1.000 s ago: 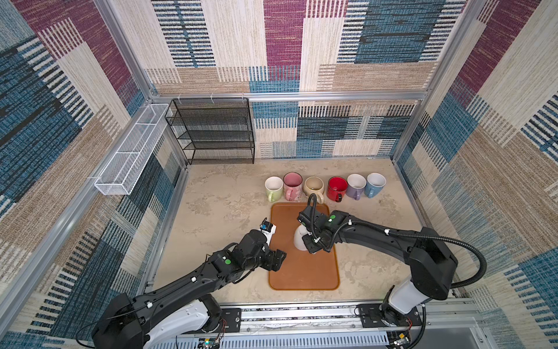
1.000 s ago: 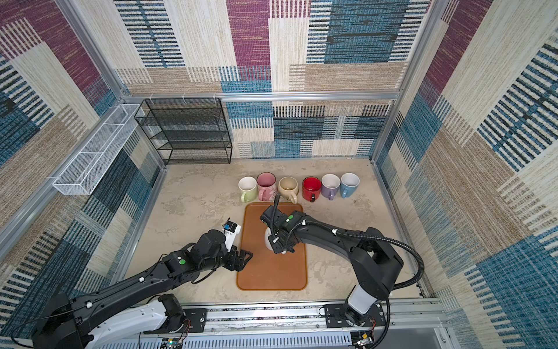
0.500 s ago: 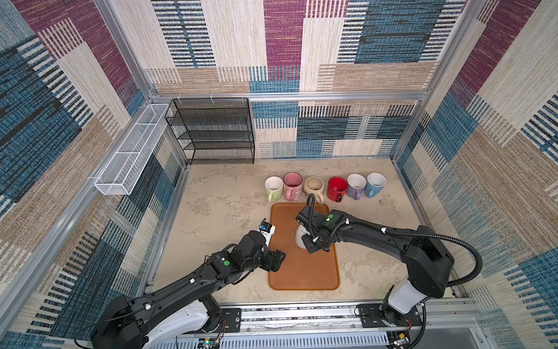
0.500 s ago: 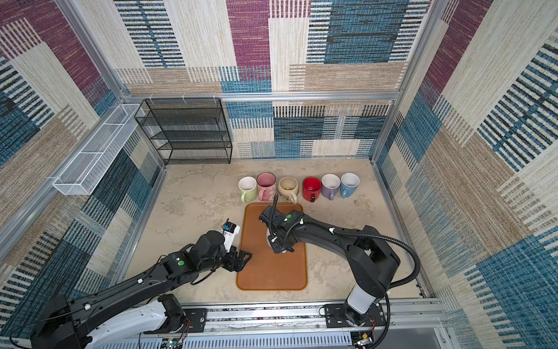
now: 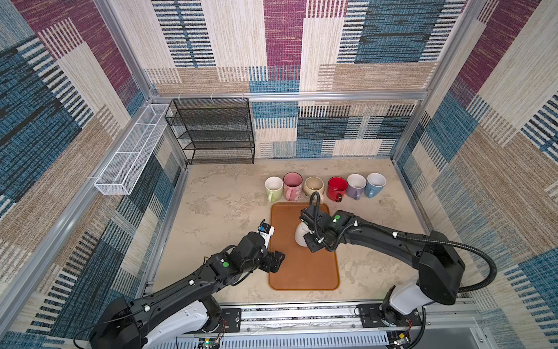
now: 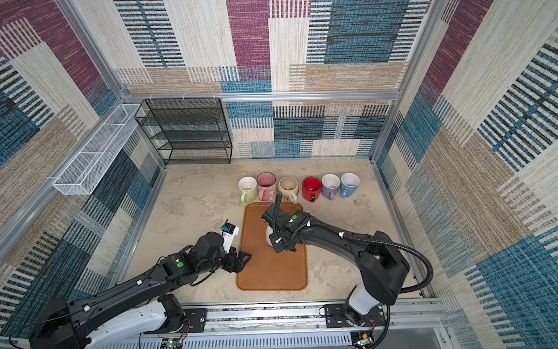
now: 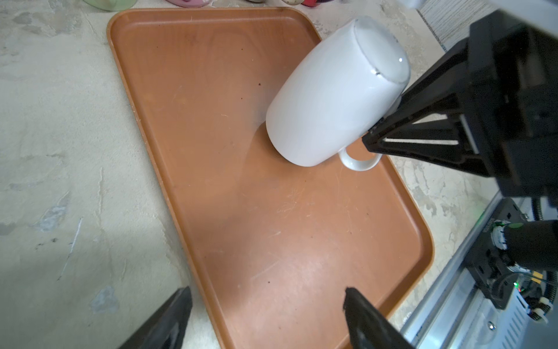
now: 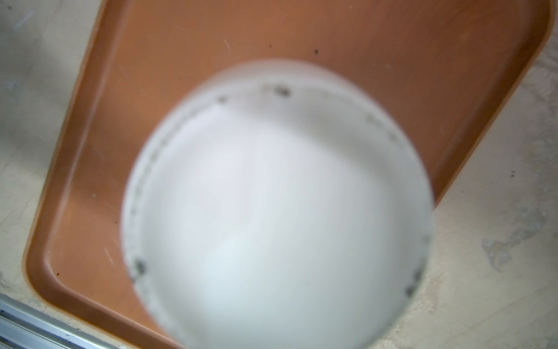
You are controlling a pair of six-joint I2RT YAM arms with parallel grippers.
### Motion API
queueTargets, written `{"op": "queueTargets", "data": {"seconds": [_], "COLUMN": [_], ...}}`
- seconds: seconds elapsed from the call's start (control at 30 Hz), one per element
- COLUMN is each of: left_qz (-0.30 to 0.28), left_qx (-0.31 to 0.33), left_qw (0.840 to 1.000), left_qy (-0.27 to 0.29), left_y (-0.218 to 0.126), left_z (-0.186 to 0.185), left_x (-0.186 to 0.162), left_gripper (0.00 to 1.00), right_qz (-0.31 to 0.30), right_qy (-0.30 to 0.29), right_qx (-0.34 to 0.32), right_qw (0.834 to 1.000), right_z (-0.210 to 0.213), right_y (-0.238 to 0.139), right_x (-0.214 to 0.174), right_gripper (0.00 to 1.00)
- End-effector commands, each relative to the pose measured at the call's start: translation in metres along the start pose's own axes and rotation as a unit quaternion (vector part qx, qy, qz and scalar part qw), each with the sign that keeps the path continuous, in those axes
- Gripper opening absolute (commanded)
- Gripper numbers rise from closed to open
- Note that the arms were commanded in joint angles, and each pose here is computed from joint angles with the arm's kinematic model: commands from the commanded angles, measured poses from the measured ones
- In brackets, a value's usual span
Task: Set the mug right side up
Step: 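Lift the white mug with the right gripper toward the mug row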
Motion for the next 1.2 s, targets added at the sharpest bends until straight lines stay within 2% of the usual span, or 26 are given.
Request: {"op": "queueTargets", "data": {"seconds": [0.0, 0.23, 0.37, 0.67, 0.8, 1.0, 1.17], "left_qz": [-0.018, -0.047, -0.067, -0.120, -0.136, -0.169, -0.176], "left_qx": [-0.029, -0.081, -0.118, -0.240, -0.278, -0.318, -0.350], "left_qw": [0.999, 0.995, 0.990, 0.961, 0.948, 0.929, 0.917], "left_qy": [-0.013, -0.030, -0.046, -0.069, -0.077, -0.082, -0.069], "left_y": [0.001, -0.002, -0.006, -0.024, -0.029, -0.037, -0.044], "left_z": [-0.010, -0.022, -0.027, -0.049, -0.055, -0.060, -0.070], "left_x": [0.008, 0.017, 0.023, 0.041, 0.048, 0.060, 0.066], "left_gripper": [0.85, 0.87, 0.88, 0.91, 1.00, 0.99, 0.92], "right_qz": [-0.063, -0.138, -0.190, -0.301, -0.335, -0.361, -0.376], "right_qy": [-0.001, -0.003, -0.007, -0.005, 0.000, -0.007, -0.013], "right_qx": [0.027, 0.057, 0.095, 0.202, 0.252, 0.293, 0.315], "right_qw": [0.998, 0.989, 0.977, 0.932, 0.908, 0.885, 0.871], "right_z": [0.009, 0.013, 0.020, 0.027, 0.025, 0.027, 0.030], "right_y": [-0.013, -0.041, -0.062, -0.118, -0.136, -0.151, -0.158], "right_x": [0.024, 0.040, 0.049, 0.059, 0.058, 0.055, 0.053], "right_gripper": [0.00, 0.00, 0.00, 0.00, 0.00, 0.00, 0.00]}}
Point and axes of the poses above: each gripper's point midway between its finger pads, its own y axis out along the fingers, its own z axis along the line the jaws close on, x = y × z, the point moved 1 cm from there along -y, back along the fingers, and after that the axes turned 3 degrees about -y, right-handed, at the moved point
